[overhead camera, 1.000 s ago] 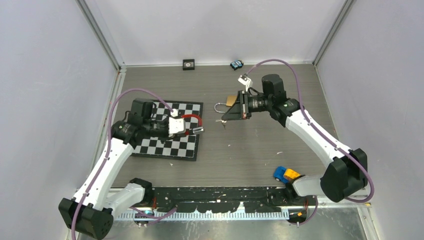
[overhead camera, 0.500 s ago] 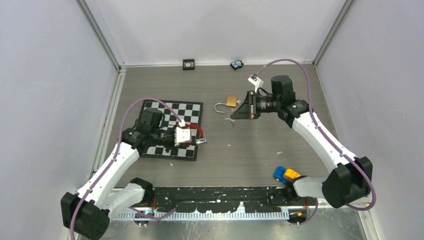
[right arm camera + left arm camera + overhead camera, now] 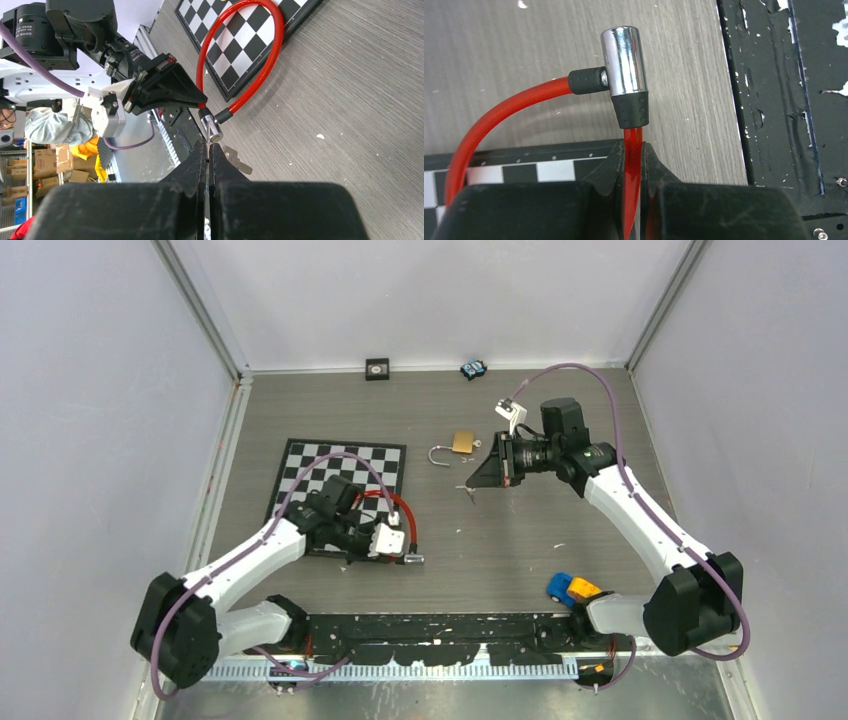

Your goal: Unlock with the key

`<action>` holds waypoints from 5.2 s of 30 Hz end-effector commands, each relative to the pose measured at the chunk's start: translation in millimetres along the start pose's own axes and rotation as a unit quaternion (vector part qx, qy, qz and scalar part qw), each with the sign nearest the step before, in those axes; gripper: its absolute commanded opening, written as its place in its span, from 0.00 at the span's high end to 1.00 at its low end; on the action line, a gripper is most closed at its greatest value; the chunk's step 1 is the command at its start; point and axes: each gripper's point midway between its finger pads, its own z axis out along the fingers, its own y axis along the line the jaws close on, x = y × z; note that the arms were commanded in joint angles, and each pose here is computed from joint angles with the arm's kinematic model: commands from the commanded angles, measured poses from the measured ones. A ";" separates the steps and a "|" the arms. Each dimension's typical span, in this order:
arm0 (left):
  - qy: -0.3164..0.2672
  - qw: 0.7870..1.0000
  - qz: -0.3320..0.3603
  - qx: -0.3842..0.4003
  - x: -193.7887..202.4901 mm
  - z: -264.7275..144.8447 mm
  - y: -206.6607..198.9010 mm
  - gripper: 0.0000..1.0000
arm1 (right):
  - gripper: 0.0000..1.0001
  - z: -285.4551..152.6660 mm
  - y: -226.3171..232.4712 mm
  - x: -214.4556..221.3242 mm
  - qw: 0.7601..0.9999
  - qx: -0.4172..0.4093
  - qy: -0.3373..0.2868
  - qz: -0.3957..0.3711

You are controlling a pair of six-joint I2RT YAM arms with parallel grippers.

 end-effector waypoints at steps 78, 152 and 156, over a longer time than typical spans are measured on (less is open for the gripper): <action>0.119 0.991 0.012 -0.063 -60.7 48.0 67.3 1.00 | 0.99 -34.1 -42.9 -24.1 0.989 0.003 -0.072 0.128; -0.033 0.965 -0.036 -0.256 -96.2 -14.7 133.0 1.00 | 0.99 51.9 14.6 -20.9 0.995 0.046 0.077 0.033; -0.034 0.965 -0.036 -0.257 -96.7 -15.2 133.3 1.00 | 0.99 52.8 14.8 -19.9 0.995 0.046 0.078 0.032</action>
